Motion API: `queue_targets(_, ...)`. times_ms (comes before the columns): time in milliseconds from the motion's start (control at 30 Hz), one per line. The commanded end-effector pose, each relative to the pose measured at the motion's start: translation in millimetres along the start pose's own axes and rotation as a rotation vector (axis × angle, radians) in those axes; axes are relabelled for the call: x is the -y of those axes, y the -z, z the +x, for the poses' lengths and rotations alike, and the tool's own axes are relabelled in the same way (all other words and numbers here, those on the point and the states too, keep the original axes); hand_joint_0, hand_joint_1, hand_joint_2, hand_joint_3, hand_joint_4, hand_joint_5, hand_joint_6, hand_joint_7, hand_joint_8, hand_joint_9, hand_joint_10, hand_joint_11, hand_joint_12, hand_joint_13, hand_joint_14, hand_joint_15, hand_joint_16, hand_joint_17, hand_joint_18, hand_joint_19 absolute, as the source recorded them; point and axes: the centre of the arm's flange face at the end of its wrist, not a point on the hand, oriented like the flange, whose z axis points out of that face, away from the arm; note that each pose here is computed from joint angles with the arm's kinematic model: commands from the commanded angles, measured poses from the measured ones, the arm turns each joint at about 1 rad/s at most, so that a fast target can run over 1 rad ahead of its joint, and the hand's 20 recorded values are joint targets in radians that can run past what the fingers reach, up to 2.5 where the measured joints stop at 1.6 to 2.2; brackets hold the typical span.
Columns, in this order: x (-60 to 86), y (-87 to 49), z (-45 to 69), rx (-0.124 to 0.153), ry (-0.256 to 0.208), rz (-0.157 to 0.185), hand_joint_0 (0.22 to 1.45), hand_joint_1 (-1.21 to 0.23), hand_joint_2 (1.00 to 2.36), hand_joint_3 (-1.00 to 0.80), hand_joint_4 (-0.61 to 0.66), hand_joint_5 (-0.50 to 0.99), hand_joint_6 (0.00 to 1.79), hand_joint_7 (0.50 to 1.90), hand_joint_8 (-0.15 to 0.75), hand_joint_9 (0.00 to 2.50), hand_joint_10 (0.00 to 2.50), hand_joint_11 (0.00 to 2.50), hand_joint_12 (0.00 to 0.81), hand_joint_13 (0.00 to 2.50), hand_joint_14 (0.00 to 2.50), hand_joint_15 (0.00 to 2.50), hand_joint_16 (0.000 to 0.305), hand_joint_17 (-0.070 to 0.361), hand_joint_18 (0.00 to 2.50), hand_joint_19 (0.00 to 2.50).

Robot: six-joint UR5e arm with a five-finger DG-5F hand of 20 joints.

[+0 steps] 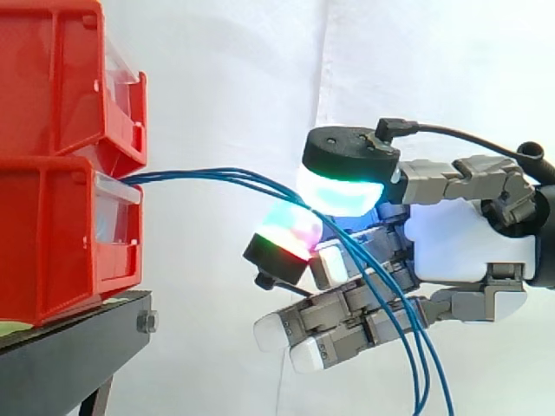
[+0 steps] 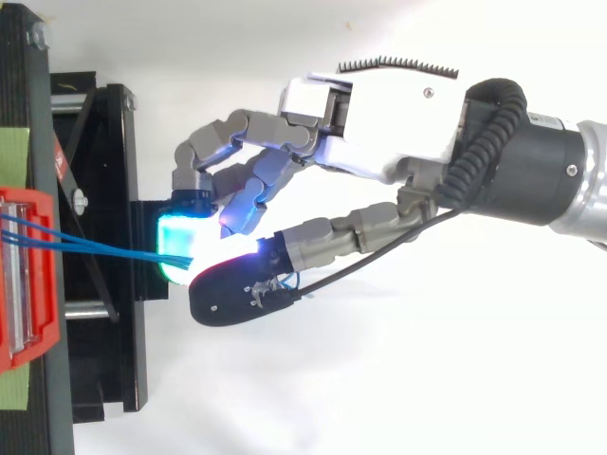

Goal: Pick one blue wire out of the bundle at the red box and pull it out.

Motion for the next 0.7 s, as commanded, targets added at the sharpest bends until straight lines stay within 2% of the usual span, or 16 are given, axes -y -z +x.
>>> queue_targets(0, -0.3, -0.1, 0.1, 0.000, -0.001, -0.002, 0.60, -0.79, 1.15, -0.03, 0.30, -0.09, 0.63, 1.27, 0.286, 0.94, 0.02, 0.57, 0.434, 0.58, 0.01, 0.33, 0.074, 0.166, 0.52, 0.34)
queue_targets(100, -0.1, 0.0, 0.0, 0.000, -0.002, 0.000, 0.61, -0.78, 1.12, -0.03, 0.33, -0.08, 0.60, 1.33, 0.285, 0.96, 0.02, 0.57, 0.428, 0.58, 0.01, 0.33, 0.073, 0.165, 0.52, 0.34)
queue_targets(267, -0.1, -0.1, -1.1, 0.001, -0.002, 0.000, 0.63, -0.79, 1.03, -0.01, 0.33, -0.08, 0.59, 1.35, 0.290, 0.98, 0.02, 0.62, 0.431, 0.59, 0.01, 0.34, 0.073, 0.163, 0.52, 0.34)
queue_targets(333, -0.1, -0.1, -1.1, 0.001, -0.002, 0.000, 0.62, -0.81, 1.00, -0.01, 0.32, -0.08, 0.61, 1.34, 0.298, 0.97, 0.02, 0.64, 0.435, 0.58, 0.01, 0.34, 0.073, 0.164, 0.52, 0.33)
queue_targets(500, -0.2, -0.2, -1.1, 0.002, 0.000, -0.001, 0.62, -0.85, 1.01, -0.05, 0.28, -0.12, 0.72, 1.16, 0.291, 0.93, 0.02, 0.67, 0.428, 0.56, 0.01, 0.34, 0.071, 0.159, 0.49, 0.32)
queue_targets(600, -0.2, -0.2, -1.1, 0.002, 0.000, -0.001, 0.62, -0.86, 1.01, -0.06, 0.31, -0.12, 0.73, 1.14, 0.278, 0.92, 0.02, 0.65, 0.414, 0.55, 0.01, 0.33, 0.068, 0.153, 0.48, 0.32)
queue_targets(667, -0.2, -0.2, -1.1, 0.002, 0.000, -0.001, 0.63, -0.86, 1.01, -0.05, 0.34, -0.11, 0.67, 1.20, 0.275, 0.92, 0.02, 0.60, 0.413, 0.55, 0.01, 0.32, 0.068, 0.153, 0.48, 0.33)
